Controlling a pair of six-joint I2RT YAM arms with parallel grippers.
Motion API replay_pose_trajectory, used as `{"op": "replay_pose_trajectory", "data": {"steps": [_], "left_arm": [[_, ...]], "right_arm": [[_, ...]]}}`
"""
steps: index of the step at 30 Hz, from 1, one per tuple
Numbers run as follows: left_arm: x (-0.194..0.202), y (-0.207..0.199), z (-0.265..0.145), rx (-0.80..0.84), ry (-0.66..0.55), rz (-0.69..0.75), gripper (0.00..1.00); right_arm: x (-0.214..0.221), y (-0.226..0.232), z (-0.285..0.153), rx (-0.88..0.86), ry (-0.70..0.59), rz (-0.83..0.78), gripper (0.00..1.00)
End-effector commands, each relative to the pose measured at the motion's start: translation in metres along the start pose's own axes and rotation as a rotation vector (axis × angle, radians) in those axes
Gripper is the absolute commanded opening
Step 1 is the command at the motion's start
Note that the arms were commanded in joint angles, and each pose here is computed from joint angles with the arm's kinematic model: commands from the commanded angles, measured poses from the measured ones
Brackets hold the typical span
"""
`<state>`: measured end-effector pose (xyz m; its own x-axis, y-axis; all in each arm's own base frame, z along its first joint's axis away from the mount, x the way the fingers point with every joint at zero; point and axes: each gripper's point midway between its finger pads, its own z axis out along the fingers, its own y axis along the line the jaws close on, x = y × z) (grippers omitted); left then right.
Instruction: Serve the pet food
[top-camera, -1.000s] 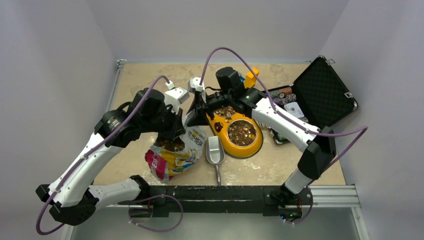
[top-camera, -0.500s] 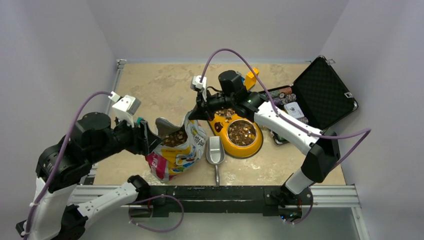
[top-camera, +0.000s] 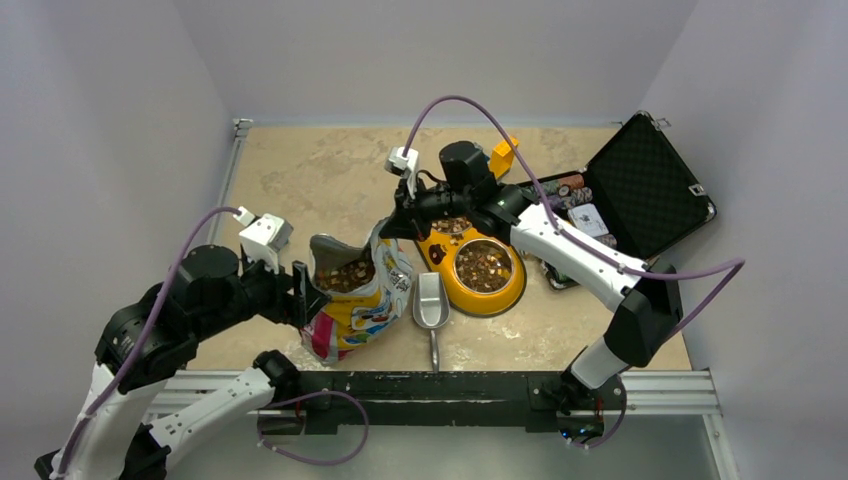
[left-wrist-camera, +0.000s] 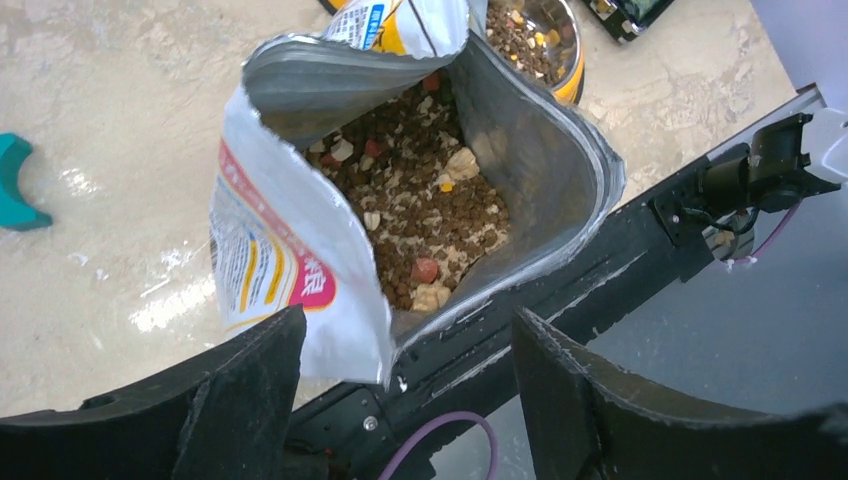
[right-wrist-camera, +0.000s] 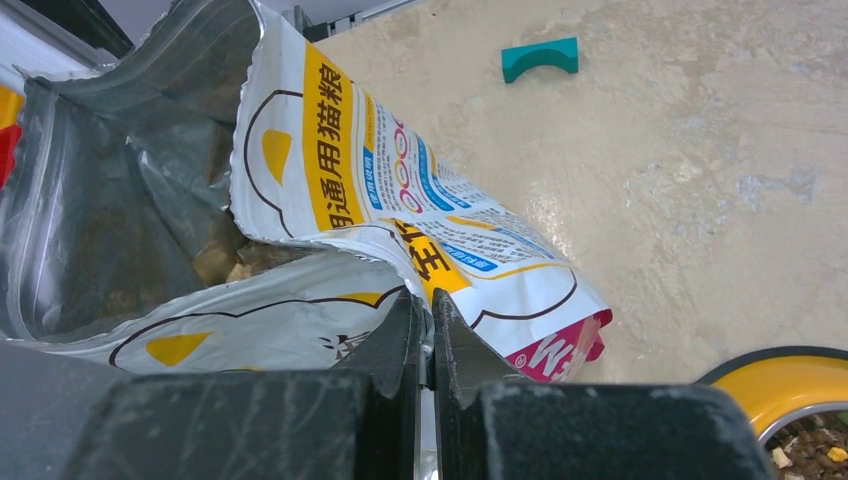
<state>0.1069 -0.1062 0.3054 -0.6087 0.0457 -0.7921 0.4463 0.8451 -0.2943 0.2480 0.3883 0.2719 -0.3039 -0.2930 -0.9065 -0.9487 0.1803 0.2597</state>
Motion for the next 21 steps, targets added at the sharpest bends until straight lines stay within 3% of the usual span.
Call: {"op": "replay_pose_trajectory", "data": {"steps": [1, 4, 7, 10, 12, 16, 18, 21], "left_arm": [[-0.013, -0.014, 0.018, 0.085, -0.04, 0.089, 0.75], [-0.012, -0.014, 0.024, 0.086, -0.031, 0.107, 0.58], [-0.01, -0.005, 0.027, 0.032, -0.016, 0.111, 0.35], [-0.009, 0.011, 0.026, -0.056, 0.003, 0.116, 0.18], [-0.003, 0.034, 0.022, -0.194, 0.05, 0.102, 0.0], [-0.012, 0.077, -0.004, -0.486, 0.036, 0.047, 0.0], [-0.029, 0.097, -0.028, -0.629, -0.068, 0.001, 0.0], [-0.049, 0.111, -0.053, -0.718, -0.207, -0.037, 0.0]], "right_arm": [[-0.039, -0.01, -0.016, 0.074, -0.087, -0.016, 0.0], [-0.041, -0.015, -0.016, 0.1, -0.094, 0.004, 0.0], [-0.045, -0.023, -0.017, 0.14, -0.107, 0.038, 0.0], [-0.047, -0.039, -0.02, 0.229, -0.129, 0.086, 0.0], [-0.048, -0.051, -0.024, 0.299, -0.146, 0.125, 0.0], [-0.05, -0.068, -0.035, 0.41, -0.168, 0.17, 0.0], [-0.052, -0.074, -0.046, 0.465, -0.191, 0.183, 0.0], [-0.046, -0.078, -0.057, 0.506, -0.21, 0.208, 0.0]]}}
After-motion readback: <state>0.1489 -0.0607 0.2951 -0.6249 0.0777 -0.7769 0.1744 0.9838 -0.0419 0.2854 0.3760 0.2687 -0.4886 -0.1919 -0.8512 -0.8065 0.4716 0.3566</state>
